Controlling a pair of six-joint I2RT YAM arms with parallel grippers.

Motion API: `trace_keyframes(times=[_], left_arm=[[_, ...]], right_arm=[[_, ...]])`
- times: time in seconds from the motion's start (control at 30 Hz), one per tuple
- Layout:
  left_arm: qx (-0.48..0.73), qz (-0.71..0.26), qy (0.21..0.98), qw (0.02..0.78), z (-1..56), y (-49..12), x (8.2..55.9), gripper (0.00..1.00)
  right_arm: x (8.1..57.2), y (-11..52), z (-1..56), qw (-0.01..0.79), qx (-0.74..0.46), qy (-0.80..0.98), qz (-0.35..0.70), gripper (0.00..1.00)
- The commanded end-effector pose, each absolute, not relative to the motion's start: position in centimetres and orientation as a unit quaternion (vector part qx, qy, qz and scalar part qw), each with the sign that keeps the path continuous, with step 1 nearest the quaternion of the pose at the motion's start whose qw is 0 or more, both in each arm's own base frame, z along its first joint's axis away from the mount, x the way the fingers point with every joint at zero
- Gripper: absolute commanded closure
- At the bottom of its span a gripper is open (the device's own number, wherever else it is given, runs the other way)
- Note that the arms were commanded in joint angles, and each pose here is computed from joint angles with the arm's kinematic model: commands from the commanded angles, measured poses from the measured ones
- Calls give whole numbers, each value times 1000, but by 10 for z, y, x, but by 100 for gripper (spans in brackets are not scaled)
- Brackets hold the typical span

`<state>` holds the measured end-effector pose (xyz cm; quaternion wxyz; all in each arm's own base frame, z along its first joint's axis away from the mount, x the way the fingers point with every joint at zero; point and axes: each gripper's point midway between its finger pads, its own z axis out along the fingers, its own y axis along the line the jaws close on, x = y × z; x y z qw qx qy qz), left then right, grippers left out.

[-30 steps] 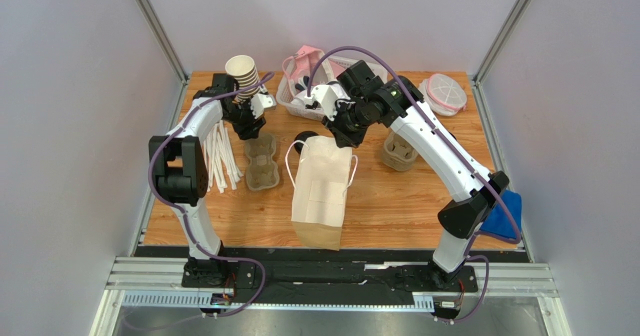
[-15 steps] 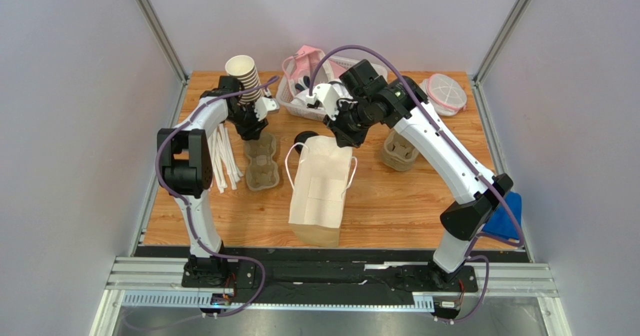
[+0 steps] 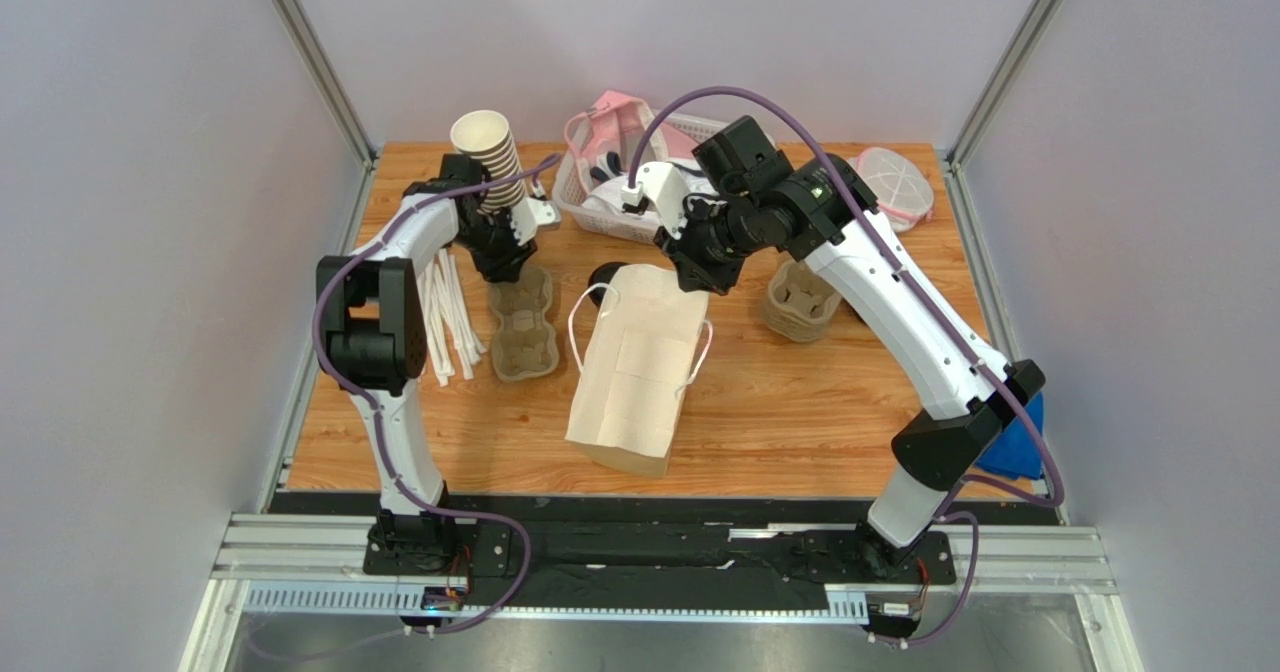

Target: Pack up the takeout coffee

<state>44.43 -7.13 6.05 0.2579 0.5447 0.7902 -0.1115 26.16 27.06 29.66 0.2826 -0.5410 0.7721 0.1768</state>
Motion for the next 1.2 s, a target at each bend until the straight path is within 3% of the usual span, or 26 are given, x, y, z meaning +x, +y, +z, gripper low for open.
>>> trace_keyframes(times=[0.0,0.13,0.33,0.4,0.53,0.93,1.17], left_arm=[[552,-128,783,256,58,-79,443,54],[556,-135,780,252,58,-80,441,57],[563,-162,764,271,87,-91,425,78],[562,-168,759,284,107,-95,416,81],[555,-171,753,308,146,-99,400,100],[513,-83,714,468,319,-93,342,100],[490,-52,611,620,466,-104,275,100]], right_arm=[[231,249,299,240,-544,783,181,100],[230,250,298,238,-546,782,183,100],[230,250,298,239,-546,782,182,100],[230,248,300,243,-546,782,180,100],[226,242,303,247,-549,779,174,100],[209,217,300,248,-564,772,153,100],[212,215,309,270,-572,761,145,100]])
